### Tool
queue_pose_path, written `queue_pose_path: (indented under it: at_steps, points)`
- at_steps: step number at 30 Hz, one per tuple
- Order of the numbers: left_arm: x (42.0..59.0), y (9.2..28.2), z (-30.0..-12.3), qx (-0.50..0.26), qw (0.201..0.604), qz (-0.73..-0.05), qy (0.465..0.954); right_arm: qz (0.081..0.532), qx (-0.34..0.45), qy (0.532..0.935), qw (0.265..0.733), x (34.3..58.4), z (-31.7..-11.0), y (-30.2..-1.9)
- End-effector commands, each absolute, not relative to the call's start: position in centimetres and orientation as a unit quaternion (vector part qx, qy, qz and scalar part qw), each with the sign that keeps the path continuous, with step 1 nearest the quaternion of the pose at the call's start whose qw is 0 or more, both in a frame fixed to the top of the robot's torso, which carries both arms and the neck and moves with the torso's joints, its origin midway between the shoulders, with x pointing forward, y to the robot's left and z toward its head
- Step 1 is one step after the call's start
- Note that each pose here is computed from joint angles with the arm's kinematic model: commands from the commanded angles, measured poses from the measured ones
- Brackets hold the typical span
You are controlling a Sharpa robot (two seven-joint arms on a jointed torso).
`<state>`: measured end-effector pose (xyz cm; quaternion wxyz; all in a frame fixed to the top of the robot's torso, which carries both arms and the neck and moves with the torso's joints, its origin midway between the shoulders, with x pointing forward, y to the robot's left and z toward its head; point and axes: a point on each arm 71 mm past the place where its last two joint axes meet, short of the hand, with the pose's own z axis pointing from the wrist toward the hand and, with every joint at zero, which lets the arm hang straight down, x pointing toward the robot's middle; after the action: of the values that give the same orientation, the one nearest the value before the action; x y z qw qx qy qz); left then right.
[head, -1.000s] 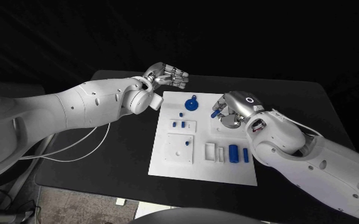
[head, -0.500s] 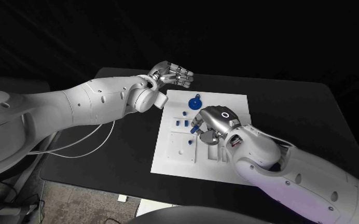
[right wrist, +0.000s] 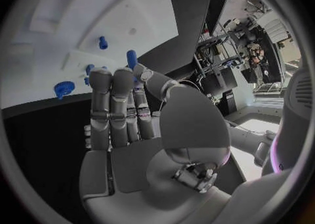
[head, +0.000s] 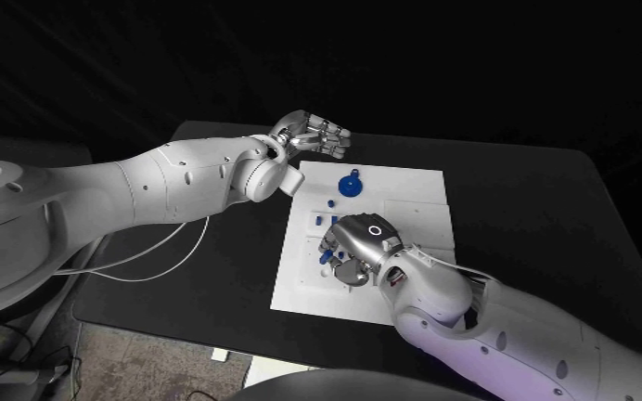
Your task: Assemble the parts on the task board
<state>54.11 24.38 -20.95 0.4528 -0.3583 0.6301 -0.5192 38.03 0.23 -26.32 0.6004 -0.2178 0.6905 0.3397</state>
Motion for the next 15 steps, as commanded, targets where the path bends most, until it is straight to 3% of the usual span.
queue_pose_path:
  at_steps: [1, 15]
  points:
    - [54.1, 24.0, -20.8, -0.354, 0.45, -0.527, 0.628, 0.344, -0.234, 0.683, 0.6, 37.7, -26.7, 0.7]
    - [54.1, 24.1, -20.8, -0.354, 0.449, -0.527, 0.628, 0.336, -0.243, 0.696, 0.587, 37.4, -28.3, 1.0]
